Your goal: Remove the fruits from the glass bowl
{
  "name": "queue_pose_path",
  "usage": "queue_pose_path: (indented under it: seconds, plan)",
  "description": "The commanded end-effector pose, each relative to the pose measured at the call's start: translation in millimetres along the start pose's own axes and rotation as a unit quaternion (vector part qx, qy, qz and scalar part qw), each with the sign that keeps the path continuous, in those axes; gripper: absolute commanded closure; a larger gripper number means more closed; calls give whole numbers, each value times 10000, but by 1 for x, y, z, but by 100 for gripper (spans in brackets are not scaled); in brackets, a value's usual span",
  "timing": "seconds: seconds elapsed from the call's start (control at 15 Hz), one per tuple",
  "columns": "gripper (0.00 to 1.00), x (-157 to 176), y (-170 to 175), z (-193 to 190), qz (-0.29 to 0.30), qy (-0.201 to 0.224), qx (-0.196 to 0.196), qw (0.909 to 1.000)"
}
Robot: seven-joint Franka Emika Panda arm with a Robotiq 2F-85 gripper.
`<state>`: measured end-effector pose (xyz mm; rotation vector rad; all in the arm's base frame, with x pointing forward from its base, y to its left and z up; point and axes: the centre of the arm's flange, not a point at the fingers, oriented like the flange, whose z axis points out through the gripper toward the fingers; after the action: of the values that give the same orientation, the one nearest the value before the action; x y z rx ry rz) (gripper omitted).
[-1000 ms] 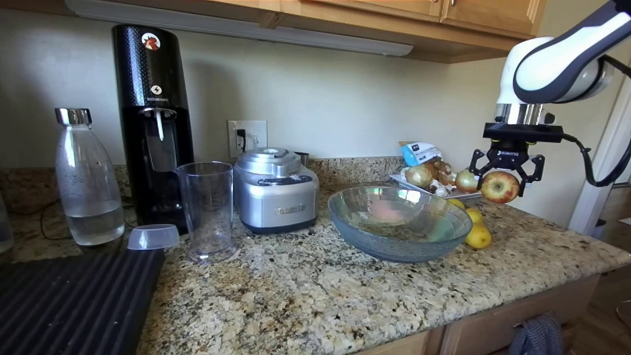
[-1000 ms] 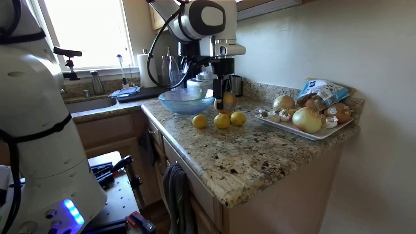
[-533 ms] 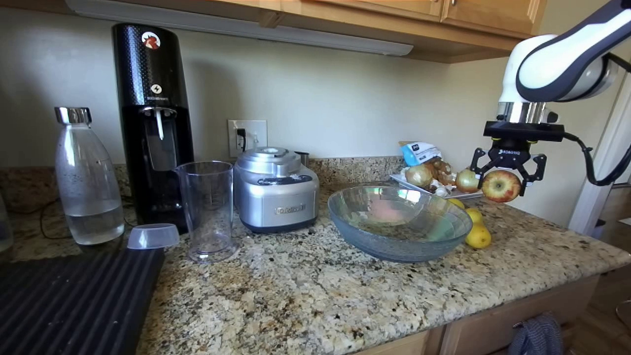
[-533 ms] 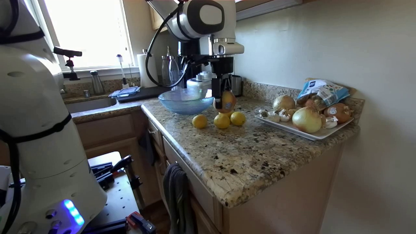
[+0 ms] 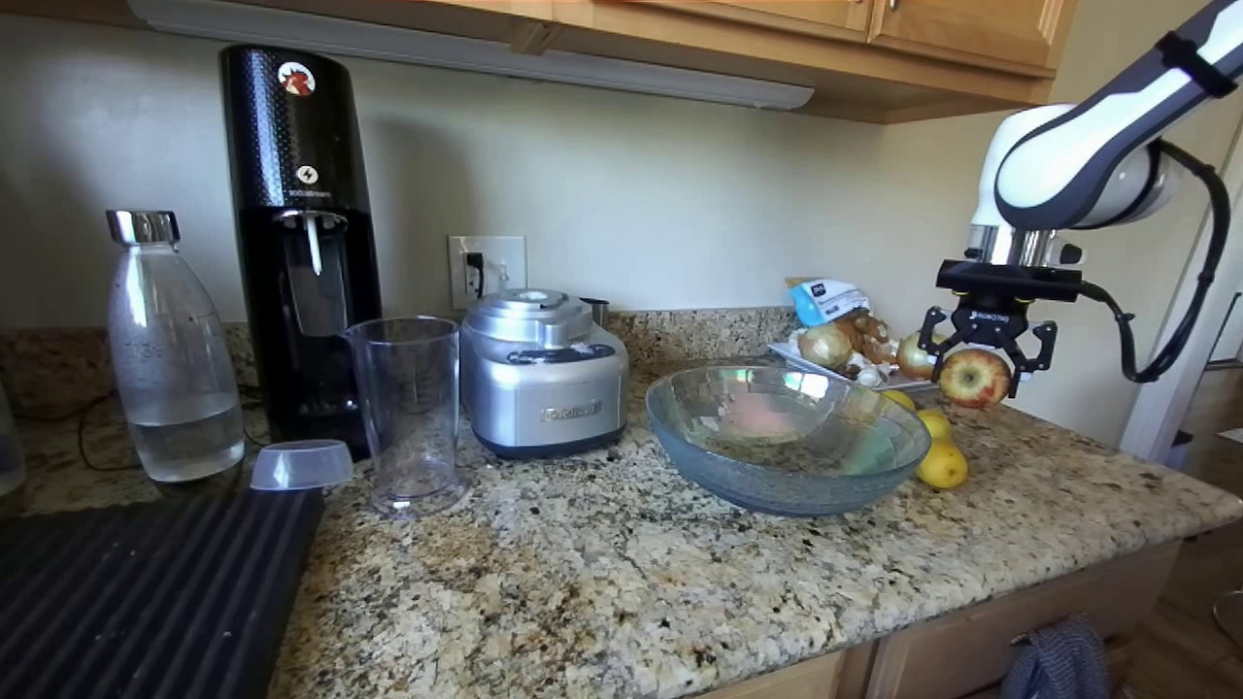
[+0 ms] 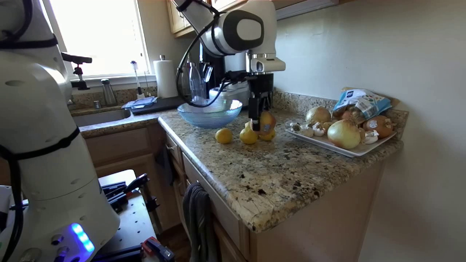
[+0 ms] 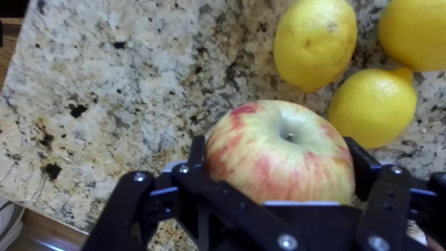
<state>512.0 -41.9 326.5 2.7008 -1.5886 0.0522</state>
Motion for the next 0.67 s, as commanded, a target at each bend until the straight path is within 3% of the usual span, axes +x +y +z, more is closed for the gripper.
queue_pose_path:
  seconds: [0.0,0.53,0.6]
  plan:
    - [33,31,-15,22,312,217,250,9990]
    - [33,46,-13,45,449,260,123,9986]
    - [2,46,-11,39,421,265,139,9987]
